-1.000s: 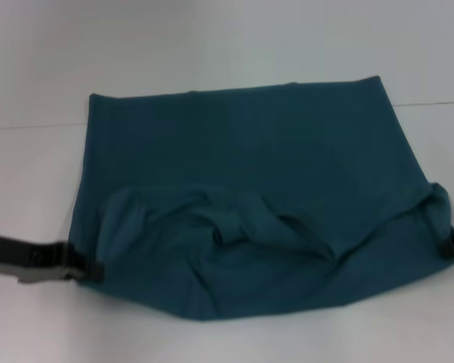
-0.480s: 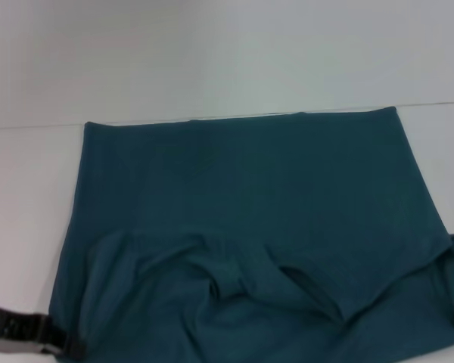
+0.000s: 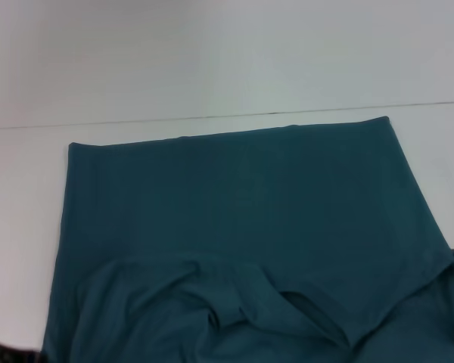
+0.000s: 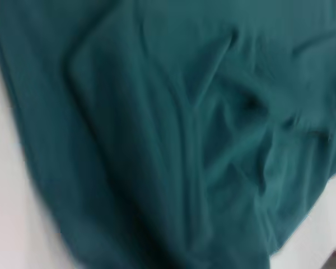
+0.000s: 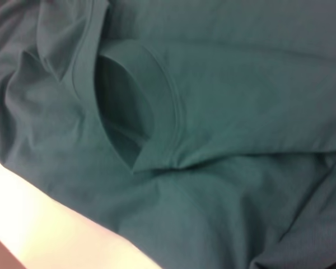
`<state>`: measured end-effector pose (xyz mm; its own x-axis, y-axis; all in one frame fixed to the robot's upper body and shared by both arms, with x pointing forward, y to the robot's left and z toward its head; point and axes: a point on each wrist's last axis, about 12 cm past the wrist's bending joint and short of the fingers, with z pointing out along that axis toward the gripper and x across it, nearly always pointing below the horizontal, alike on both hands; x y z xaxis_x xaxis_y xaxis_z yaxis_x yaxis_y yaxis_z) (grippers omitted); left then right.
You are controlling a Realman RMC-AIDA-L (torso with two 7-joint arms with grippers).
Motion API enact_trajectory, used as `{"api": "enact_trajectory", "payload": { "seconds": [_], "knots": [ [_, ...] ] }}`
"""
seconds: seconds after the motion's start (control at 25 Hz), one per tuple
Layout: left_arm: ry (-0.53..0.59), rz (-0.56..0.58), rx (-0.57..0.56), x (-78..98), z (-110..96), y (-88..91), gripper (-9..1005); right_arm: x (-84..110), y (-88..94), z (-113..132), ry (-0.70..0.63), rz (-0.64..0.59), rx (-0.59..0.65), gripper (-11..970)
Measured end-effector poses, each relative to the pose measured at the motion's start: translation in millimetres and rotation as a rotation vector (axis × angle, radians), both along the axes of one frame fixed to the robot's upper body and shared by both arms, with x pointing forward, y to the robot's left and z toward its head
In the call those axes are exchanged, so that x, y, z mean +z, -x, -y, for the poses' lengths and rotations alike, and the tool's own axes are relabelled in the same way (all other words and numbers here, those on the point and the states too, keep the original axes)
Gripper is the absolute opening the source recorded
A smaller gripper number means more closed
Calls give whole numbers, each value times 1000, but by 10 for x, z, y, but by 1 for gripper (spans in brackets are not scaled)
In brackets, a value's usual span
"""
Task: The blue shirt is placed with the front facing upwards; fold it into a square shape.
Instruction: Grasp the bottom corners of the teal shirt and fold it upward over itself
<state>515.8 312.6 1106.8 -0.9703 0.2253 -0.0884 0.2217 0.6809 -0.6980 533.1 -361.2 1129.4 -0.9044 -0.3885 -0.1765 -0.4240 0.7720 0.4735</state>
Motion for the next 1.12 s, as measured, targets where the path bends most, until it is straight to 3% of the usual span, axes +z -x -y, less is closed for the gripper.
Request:
{"api": "enact_trajectory", "payload": {
  "seconds": [0.28, 0.32, 0.4, 0.64, 0.92, 1.12],
  "knots": [
    [39, 85, 130, 190, -76, -333, 28, 132, -295, 205, -40, 244, -249, 69],
    [14, 101, 193, 228, -55, -509, 27, 139, -340, 223, -41, 276, -283, 69],
    [-10, 114, 228, 235, -24, -609, 27, 160, -440, 227, -56, 338, -345, 68],
    [-64, 194, 308, 261, 256, -1003, 27, 265, -721, 122, -94, 447, -466, 70],
    [-105, 284, 391, 360, 404, -1281, 27, 373, -1000, -14, -94, 554, -561, 70],
    [-131, 359, 446, 420, 511, -1477, 27, 254, -1178, -135, -69, 582, -602, 68]
  ]
}}
